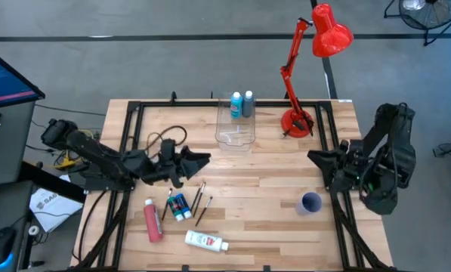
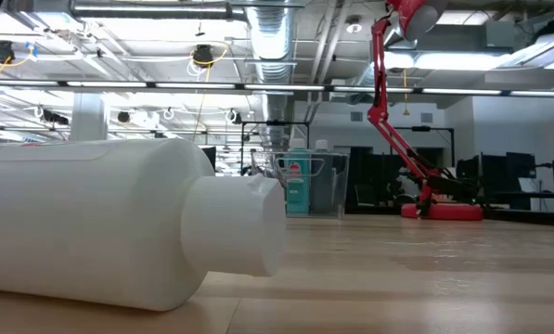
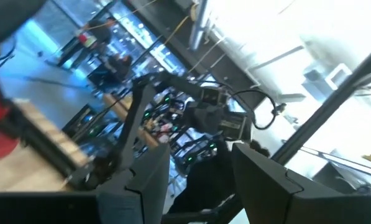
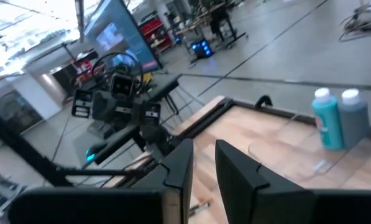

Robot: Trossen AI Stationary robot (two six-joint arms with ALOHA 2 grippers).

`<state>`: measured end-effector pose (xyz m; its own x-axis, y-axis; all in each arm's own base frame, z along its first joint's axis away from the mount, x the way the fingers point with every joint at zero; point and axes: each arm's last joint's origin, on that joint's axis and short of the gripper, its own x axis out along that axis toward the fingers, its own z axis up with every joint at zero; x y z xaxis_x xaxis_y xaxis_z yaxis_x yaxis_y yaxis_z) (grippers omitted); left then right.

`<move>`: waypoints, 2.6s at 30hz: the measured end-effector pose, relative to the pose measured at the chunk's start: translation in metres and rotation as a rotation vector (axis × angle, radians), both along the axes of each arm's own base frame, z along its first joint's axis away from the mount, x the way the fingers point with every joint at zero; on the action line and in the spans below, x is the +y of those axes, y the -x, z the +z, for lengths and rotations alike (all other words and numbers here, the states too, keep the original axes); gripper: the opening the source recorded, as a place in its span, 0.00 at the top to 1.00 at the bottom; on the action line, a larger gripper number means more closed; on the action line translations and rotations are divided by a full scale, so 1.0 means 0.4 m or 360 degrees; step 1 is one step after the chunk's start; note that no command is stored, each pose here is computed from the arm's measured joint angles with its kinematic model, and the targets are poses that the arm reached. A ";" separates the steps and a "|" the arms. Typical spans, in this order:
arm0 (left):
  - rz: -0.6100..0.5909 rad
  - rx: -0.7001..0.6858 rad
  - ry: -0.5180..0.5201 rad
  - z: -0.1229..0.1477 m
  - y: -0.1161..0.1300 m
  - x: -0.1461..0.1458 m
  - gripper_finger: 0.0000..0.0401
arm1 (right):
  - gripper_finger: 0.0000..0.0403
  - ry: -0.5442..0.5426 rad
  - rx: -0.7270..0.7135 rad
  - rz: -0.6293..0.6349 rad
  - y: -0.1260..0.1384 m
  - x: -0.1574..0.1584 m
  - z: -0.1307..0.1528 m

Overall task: Pick & Place Paint Supplies
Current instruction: Put the blue paint bottle into the transparent bin

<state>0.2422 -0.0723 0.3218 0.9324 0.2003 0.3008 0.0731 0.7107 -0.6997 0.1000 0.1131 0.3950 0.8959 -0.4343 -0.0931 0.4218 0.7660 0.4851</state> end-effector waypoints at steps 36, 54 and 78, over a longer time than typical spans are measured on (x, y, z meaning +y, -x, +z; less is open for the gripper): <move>-0.0646 0.0306 -0.0293 -0.004 0.042 0.043 0.58 | 0.85 0.0317 -0.0167 0.0706 -0.405 -0.052 0.087; -0.0702 0.1033 -0.0406 -0.071 0.144 0.073 0.58 | 0.84 0.0203 0.0292 0.0789 -0.447 -0.130 0.001; -0.0457 0.2450 -0.0719 -0.226 0.288 0.135 0.58 | 0.36 0.0153 0.0489 0.0798 -0.544 -0.105 -0.098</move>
